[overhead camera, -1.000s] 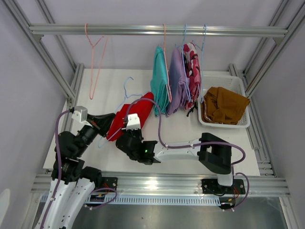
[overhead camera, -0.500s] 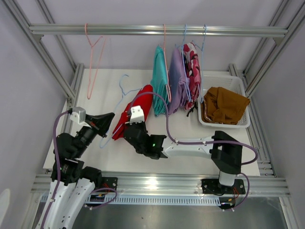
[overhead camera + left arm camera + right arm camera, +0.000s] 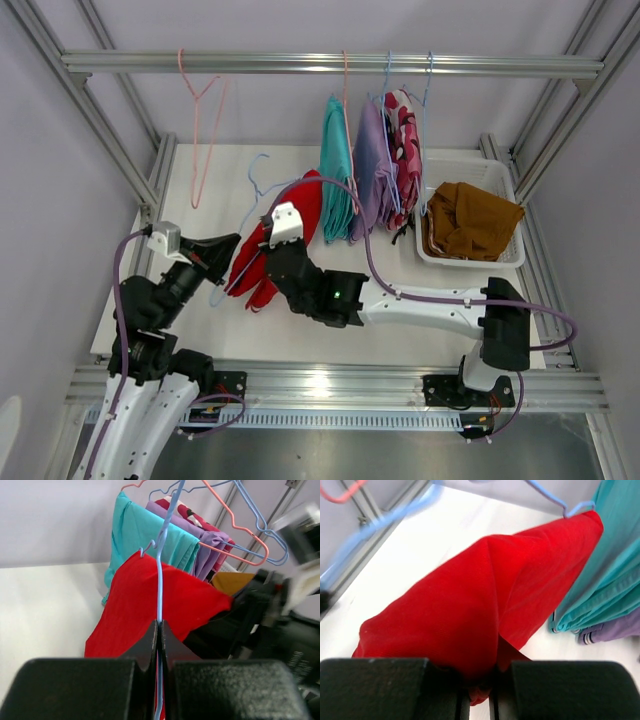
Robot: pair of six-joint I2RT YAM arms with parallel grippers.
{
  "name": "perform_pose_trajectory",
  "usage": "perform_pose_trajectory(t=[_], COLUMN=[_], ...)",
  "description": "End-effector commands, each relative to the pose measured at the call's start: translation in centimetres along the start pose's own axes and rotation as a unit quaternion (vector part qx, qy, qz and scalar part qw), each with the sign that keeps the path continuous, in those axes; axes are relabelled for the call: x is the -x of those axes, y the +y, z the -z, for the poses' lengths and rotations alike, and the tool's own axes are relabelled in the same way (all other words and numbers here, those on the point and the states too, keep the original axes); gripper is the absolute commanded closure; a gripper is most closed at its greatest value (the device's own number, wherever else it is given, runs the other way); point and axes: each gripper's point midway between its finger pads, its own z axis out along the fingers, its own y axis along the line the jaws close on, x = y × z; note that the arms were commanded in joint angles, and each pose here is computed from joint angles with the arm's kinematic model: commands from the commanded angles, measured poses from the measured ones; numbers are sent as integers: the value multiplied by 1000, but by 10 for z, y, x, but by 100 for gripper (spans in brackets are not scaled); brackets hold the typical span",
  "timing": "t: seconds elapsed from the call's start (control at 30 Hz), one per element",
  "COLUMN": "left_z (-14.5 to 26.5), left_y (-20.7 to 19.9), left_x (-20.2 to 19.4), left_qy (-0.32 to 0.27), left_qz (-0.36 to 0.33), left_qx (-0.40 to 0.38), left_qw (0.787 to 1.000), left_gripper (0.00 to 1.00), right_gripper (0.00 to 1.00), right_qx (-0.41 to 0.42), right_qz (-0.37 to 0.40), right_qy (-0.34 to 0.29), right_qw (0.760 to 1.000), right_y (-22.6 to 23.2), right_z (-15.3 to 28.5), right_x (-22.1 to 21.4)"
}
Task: Remove the trousers from the hanger
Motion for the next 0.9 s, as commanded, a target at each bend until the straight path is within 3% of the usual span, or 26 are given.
perform_pose_trajectory(t=[0.0,0.33,0.87], left_z=[-2,-11,-14], left_y=[-2,13,21], left_x=[20,7,1], left_qy=[-22,16,31], left_qz=[-11,1,2], left_qx=[5,40,58], left_qw=[1000,999,998], left_gripper=[99,99,100], right_gripper=[100,100,100], right_qx=[11,2,-58], right_qz=[-76,-45,-8], right_qy=[-90,-144,-137], right_qw=[993,989,989], right_y=[0,-8,-94], right_z=[35,113,185], right_x=[107,188,217])
